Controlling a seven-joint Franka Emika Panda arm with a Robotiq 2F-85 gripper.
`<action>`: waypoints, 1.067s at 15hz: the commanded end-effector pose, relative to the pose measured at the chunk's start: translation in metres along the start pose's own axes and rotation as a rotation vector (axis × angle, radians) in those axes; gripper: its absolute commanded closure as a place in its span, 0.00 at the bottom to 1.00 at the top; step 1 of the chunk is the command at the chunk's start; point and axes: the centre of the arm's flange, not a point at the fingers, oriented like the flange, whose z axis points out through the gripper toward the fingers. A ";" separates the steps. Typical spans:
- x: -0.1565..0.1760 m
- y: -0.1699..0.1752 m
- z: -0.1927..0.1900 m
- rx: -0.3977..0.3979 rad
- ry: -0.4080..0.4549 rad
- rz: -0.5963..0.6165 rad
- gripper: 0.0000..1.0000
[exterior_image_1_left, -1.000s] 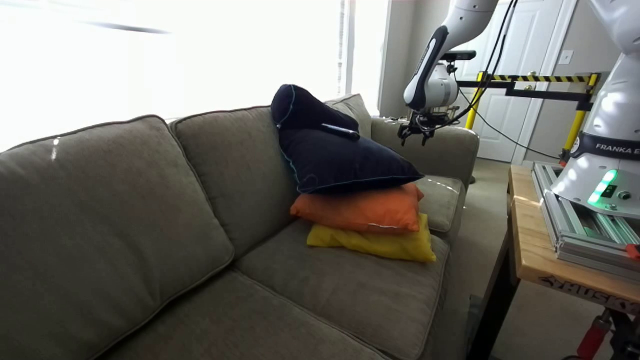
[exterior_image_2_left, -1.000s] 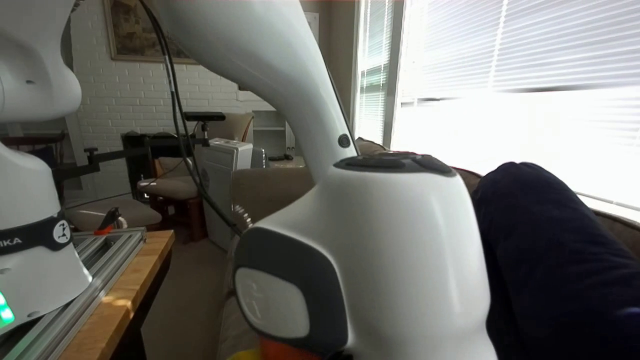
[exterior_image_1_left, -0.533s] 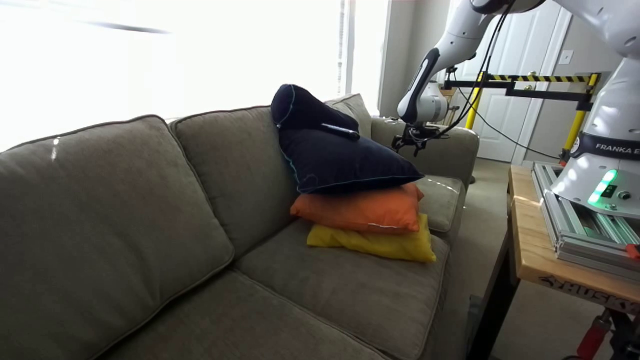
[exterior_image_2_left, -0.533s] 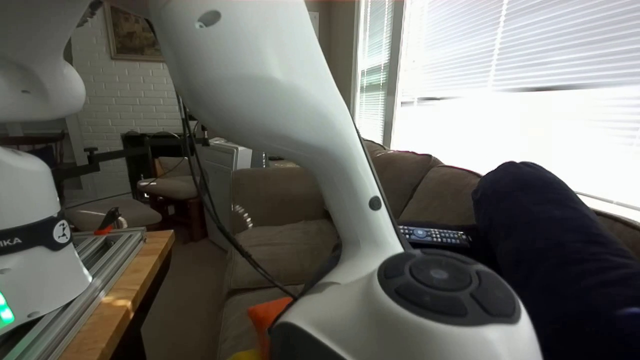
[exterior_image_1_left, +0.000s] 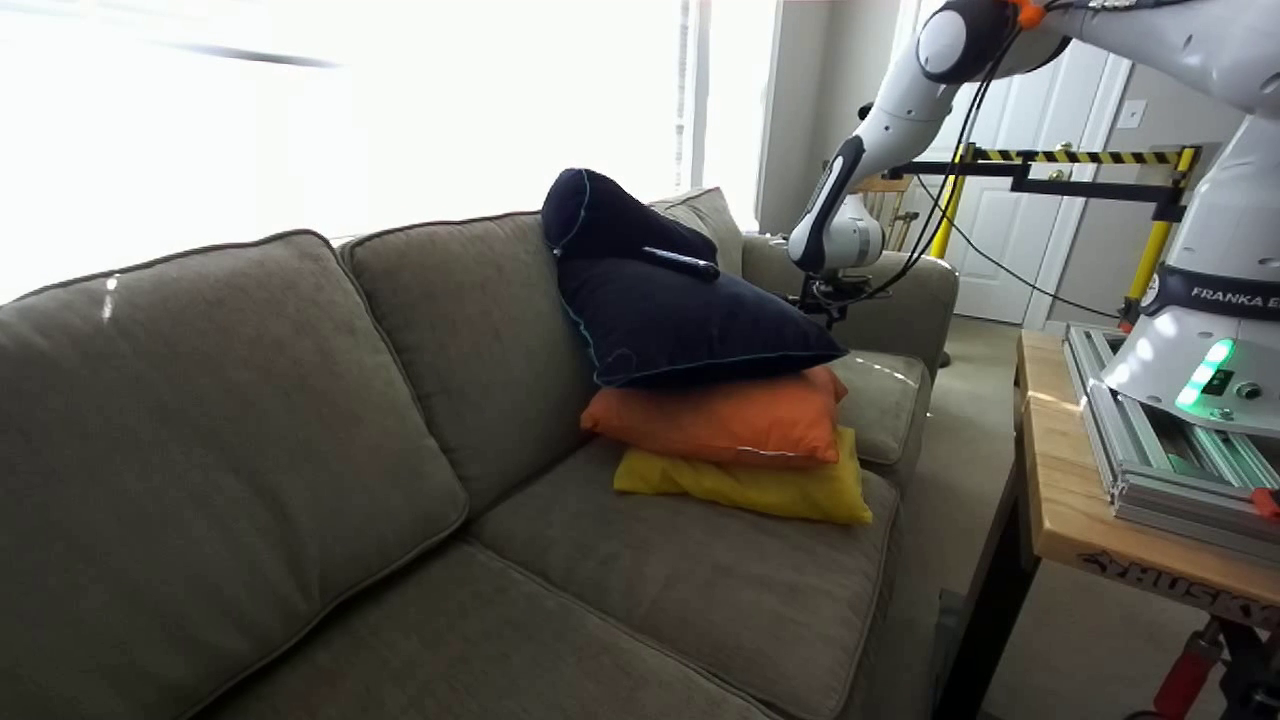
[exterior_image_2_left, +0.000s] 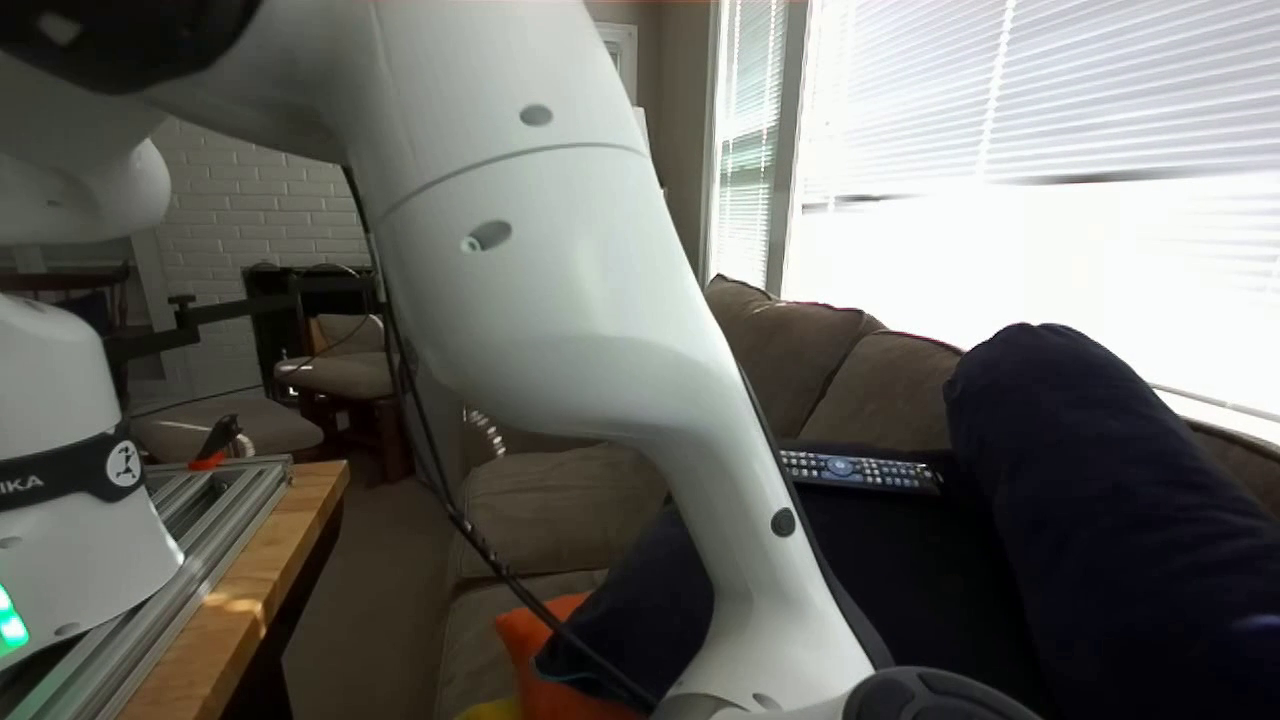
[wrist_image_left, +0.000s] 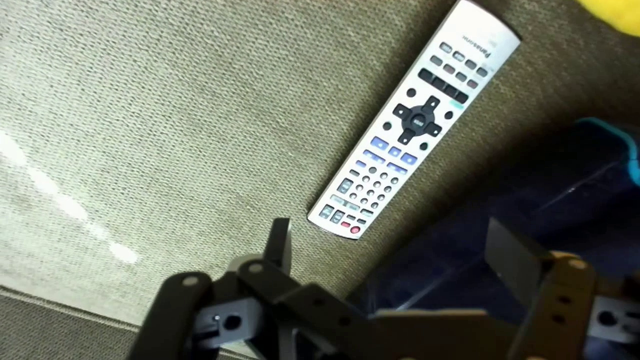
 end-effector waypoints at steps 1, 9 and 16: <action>0.001 0.000 0.002 -0.007 -0.001 0.003 0.00; 0.012 -0.009 0.030 0.036 -0.015 -0.197 0.00; 0.009 -0.025 0.077 -0.015 -0.054 -0.105 0.00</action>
